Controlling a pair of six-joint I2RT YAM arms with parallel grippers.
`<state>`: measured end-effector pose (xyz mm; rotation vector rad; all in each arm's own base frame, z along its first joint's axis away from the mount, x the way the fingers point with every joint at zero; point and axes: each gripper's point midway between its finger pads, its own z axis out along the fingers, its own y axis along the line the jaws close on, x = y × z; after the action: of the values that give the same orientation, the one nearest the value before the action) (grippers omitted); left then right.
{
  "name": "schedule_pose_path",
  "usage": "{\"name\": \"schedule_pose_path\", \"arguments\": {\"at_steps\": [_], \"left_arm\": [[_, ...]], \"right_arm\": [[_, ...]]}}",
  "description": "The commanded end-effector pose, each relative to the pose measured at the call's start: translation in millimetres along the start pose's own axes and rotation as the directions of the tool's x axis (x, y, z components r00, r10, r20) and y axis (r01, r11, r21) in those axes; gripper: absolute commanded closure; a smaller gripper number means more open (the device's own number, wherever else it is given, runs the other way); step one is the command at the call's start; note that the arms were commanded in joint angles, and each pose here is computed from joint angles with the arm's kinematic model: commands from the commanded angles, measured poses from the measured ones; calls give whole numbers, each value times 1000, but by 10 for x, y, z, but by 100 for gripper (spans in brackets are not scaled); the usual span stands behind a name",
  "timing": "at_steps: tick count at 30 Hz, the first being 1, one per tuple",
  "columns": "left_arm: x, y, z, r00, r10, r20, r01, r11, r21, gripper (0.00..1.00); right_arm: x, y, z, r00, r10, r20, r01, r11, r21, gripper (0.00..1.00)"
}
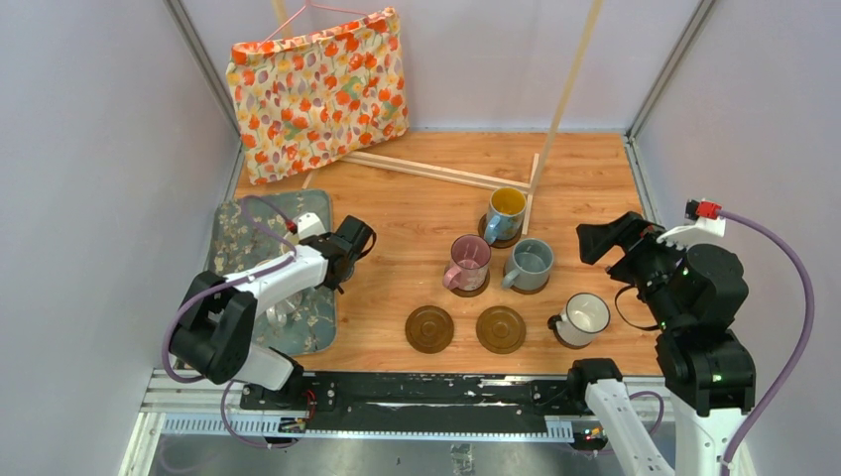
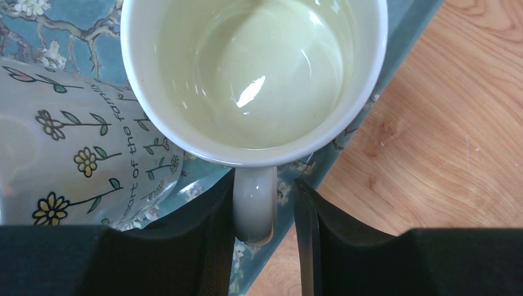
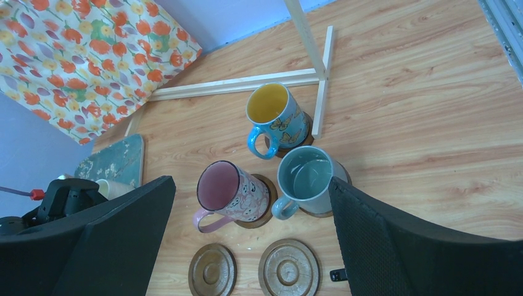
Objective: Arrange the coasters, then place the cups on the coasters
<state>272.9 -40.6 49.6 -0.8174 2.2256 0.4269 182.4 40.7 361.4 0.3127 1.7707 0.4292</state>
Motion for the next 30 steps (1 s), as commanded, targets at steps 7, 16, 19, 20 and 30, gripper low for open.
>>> {"name": "schedule_pose_path", "arguments": {"at_steps": [7,16,19,20,30], "left_arm": [[-135,108,76,996,-54,67,56,998,-19,57],[-247,19,4,997,-17,79,13,999,46,94],[-331,-11,-64,996,-21,90,14,997,74,100],[-359,-10,-85,995,-21,96,14,997,81,100],[-668,-129,-379,990,11,142,-40,977,207,100]], "right_arm": [[11,60,-54,1000,-13,4,13,999,-39,0],[23,69,-68,1000,-5,2,5,999,-44,0],[23,68,-72,1000,-6,2,6,999,-44,0],[26,68,-69,1000,-5,1,5,999,-45,0],[50,60,-46,1000,-3,-9,3,999,-42,0]]}}
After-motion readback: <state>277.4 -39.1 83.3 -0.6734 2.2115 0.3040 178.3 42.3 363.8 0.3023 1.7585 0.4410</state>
